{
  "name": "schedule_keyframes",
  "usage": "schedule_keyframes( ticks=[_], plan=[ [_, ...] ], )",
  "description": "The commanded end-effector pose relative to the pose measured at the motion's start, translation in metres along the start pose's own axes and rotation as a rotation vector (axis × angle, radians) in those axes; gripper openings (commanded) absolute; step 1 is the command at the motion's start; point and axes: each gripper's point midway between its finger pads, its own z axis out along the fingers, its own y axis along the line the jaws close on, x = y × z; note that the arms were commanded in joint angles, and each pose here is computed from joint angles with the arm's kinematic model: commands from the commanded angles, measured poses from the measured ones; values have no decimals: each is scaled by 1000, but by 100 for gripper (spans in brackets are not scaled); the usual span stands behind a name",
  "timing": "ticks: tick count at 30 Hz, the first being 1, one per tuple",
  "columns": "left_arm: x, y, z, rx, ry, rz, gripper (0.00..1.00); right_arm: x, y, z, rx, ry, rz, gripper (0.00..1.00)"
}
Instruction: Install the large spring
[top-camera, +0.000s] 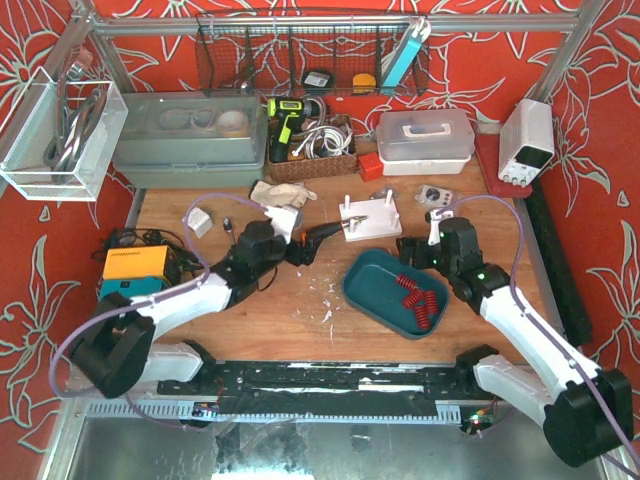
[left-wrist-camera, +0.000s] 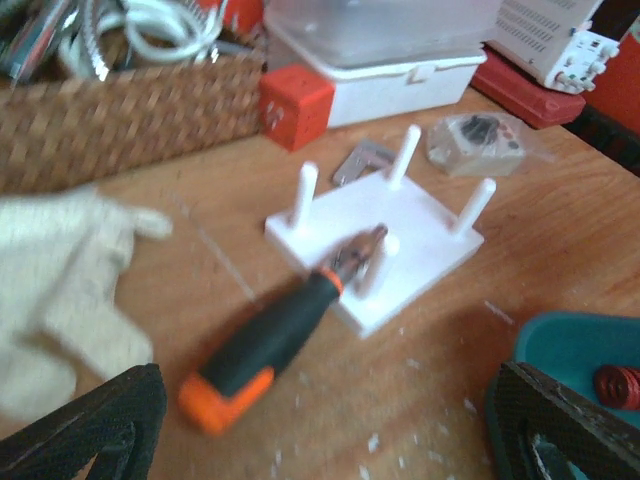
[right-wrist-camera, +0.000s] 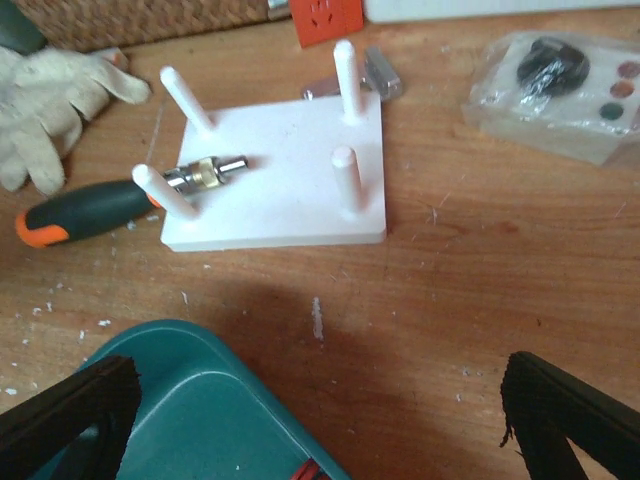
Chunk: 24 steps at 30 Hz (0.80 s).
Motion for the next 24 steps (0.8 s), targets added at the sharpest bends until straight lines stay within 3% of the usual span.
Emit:
schedule_keyframes(
  ticks=[1, 4, 10, 12, 18, 24],
  plan=[
    [-20, -15, 29, 51, 40, 240, 88, -7, 4, -10, -34, -102, -6, 99],
    [-9, -26, 55, 124, 153, 360, 87, -8, 3, -12, -34, -131, -8, 99],
    [1, 11, 101, 61, 380, 643, 61, -8, -5, -15, 3, -155, 3, 99],
    [4, 15, 107, 101, 402, 704, 58, -8, -8, -16, 23, -158, 6, 99],
    [14, 27, 117, 159, 412, 802, 57, -7, -11, -17, 42, -148, 13, 99],
    [37, 36, 134, 172, 487, 822, 65, -7, -12, -18, 41, -165, 24, 99]
  ],
)
